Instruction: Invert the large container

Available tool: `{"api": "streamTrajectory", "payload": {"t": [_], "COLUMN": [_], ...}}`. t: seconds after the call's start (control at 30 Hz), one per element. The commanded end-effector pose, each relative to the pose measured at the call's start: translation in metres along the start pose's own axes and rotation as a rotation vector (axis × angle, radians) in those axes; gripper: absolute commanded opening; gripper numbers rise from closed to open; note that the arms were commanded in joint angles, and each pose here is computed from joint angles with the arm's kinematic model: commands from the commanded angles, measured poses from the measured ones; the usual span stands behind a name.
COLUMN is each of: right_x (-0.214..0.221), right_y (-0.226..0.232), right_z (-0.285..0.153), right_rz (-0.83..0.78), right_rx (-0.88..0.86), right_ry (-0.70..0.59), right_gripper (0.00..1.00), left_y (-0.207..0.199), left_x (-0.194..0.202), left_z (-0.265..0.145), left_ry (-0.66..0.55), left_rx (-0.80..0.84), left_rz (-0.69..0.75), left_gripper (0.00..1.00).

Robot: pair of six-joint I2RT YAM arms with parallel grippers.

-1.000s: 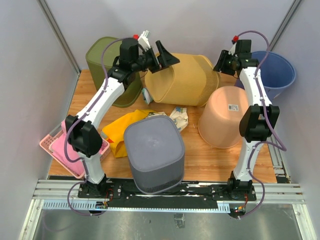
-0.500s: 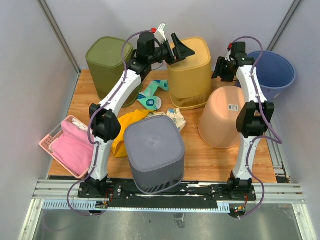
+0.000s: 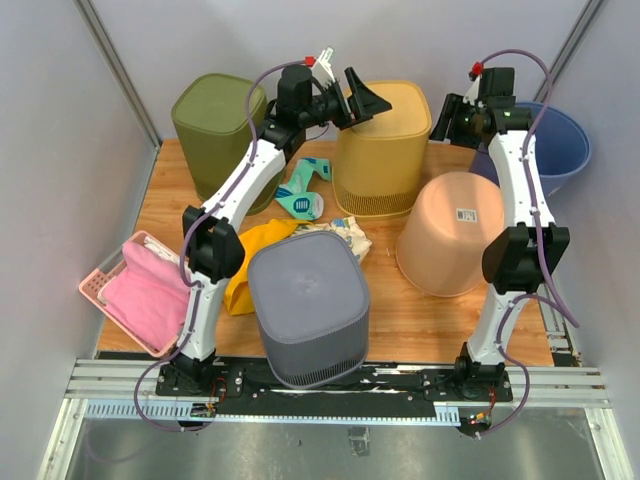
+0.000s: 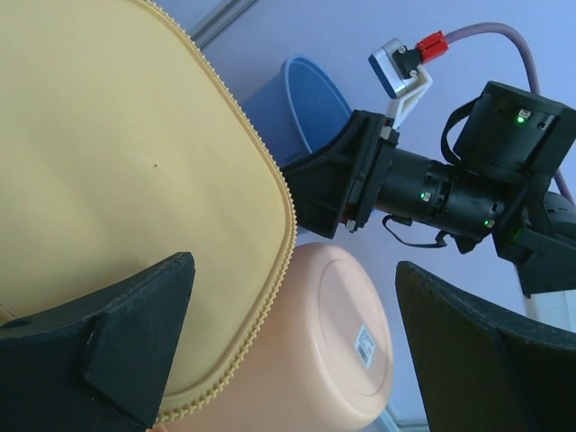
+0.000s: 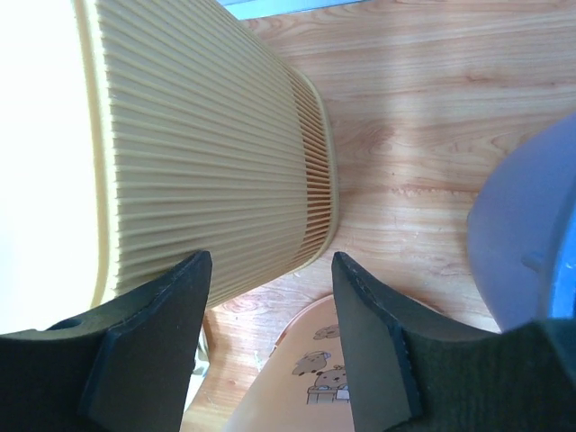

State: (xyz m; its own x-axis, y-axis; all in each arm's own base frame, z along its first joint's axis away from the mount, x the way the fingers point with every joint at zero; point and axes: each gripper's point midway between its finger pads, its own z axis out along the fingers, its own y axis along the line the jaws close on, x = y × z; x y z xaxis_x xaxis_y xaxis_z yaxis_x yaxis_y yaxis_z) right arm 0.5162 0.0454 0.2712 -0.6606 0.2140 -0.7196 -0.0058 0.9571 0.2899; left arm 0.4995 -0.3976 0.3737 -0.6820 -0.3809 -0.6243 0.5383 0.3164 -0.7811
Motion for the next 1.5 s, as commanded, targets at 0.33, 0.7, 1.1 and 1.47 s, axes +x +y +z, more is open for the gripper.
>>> {"api": "streamTrajectory", "payload": {"t": [0.33, 0.7, 1.1, 1.47], "right_x": [0.067, -0.023, -0.039, -0.028], "right_y": [0.098, 0.025, -0.083, -0.083], "right_z": [0.046, -0.055, -0.063, -0.024], "right_rz": [-0.104, -0.211, -0.300, -0.234], "right_rx": [-0.224, 0.117, 0.422, 0.305], "right_ry": [0.163, -0.119, -0.052, -0.006], "right_gripper": [0.58, 0.65, 0.76, 0.29], "left_y": [0.010, -0.054, -0.108, -0.089], "left_x": [-0.034, -0.072, -0.042, -0.019], "left_z": [-0.071, -0.117, -0.122, -0.114], "left_ry": [-0.074, -0.196, -0.191, -0.129], "left_rx": [-0.343, -0.339, -0.284, -0.293], "left_rz": [0.221, 0.357, 0.434, 0.415], "left_gripper": [0.99, 0.99, 0.99, 0.99]}}
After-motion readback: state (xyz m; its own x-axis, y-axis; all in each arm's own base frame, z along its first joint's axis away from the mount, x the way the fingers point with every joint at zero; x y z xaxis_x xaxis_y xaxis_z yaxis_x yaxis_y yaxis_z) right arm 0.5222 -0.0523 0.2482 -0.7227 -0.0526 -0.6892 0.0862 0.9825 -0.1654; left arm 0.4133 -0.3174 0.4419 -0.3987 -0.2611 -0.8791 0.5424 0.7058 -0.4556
